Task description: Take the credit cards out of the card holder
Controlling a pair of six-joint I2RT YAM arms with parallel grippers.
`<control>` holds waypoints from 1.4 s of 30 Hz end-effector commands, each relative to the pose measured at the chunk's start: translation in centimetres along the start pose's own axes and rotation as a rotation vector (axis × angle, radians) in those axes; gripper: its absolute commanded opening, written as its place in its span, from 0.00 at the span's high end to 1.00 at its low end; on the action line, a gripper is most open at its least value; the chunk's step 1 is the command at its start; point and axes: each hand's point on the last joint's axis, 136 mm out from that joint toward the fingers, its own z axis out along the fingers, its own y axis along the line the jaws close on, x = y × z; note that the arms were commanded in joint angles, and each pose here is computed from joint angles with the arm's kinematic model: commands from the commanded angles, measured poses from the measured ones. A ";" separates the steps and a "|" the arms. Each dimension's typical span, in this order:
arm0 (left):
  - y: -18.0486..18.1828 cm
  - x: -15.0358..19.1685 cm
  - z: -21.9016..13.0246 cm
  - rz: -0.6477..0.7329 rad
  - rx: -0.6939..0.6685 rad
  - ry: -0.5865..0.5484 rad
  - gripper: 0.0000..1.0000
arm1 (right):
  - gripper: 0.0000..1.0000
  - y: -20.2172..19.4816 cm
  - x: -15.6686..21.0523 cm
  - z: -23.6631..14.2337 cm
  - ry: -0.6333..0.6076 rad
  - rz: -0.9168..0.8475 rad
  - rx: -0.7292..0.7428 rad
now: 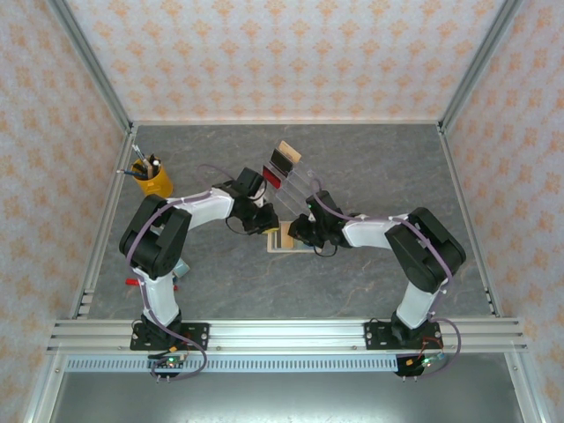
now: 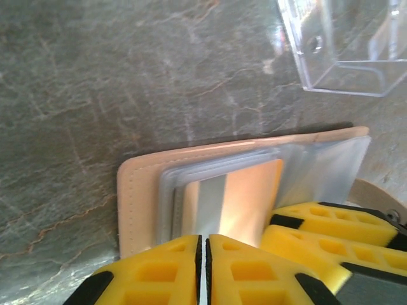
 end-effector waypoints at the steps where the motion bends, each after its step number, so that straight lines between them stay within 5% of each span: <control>1: -1.3 -0.1 -2.0 0.061 -0.008 -0.034 0.87 | 0.77 -2.4 0.8 0.9 0.033 0.003 0.085; 8: 1.6 0.2 -1.7 0.029 -0.113 -0.054 0.88 | 0.77 -3.0 1.1 1.1 0.041 0.005 0.103; 21: 1.1 1.2 1.1 0.015 -0.042 0.048 0.93 | 0.78 -3.0 1.3 1.4 0.059 0.002 0.095; 42: 4.6 3.6 3.5 -0.008 -0.109 0.139 0.99 | 0.85 1.7 0.9 -0.3 0.088 -0.010 -0.153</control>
